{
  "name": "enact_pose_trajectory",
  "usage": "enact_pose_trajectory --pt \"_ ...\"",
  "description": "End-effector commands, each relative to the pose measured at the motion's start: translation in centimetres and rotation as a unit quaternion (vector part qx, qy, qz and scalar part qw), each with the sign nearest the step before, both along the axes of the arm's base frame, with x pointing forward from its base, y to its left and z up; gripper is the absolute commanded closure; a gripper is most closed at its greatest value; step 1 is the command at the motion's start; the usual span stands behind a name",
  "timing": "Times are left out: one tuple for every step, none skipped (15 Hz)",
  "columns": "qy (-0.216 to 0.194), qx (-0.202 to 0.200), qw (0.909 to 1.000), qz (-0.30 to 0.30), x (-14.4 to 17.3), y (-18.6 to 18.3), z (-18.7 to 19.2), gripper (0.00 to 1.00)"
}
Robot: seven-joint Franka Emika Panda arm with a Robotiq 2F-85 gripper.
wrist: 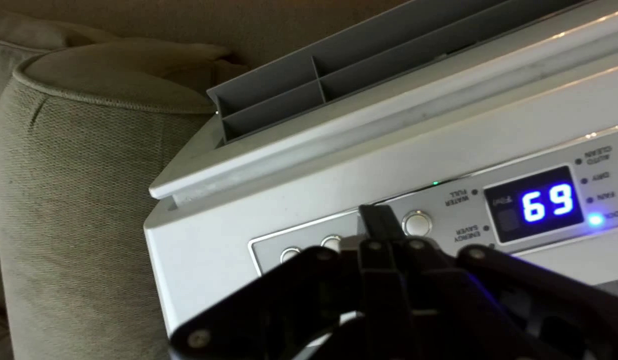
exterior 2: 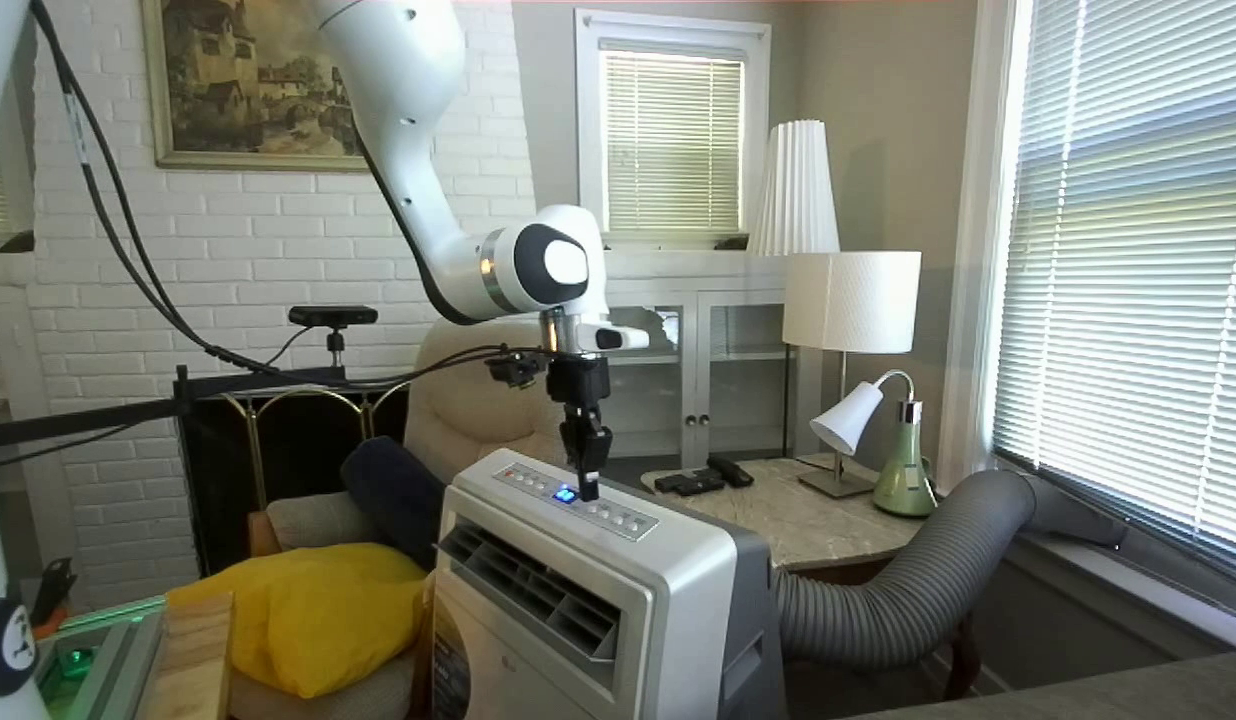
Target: Press the second button from the right on the air conditioner.
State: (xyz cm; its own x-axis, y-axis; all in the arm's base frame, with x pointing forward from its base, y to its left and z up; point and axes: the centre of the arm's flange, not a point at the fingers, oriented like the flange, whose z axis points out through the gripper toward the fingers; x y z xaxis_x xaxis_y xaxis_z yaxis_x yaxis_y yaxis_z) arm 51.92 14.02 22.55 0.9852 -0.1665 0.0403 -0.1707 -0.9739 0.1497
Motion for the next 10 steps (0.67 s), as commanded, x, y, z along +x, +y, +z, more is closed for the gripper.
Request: enact_pose_trajectory --pt "-0.004 0.004 1.0 0.005 -0.3 -0.2 -0.1 1.0" --pt "-0.004 0.003 1.0 0.006 -0.3 -0.1 -0.2 1.0" --pt "-0.005 0.003 1.0 0.006 -0.2 -0.1 -0.3 1.0" --pt "-0.005 0.001 1.0 0.004 -0.1 -0.1 -0.4 1.0" --pt "-0.005 0.001 1.0 0.003 0.0 -0.1 -0.5 1.0" --pt "-0.005 0.0 1.0 0.002 0.1 -0.2 -0.6 1.0" --pt "-0.004 0.001 1.0 0.002 0.3 -0.2 -0.8 1.0" --pt "-0.005 0.001 1.0 0.001 0.4 -0.2 -0.9 1.0" --pt "-0.006 0.001 1.0 0.001 0.5 -0.2 -1.1 1.0" --pt "-0.006 0.001 1.0 0.002 0.5 -0.1 -1.3 1.0"
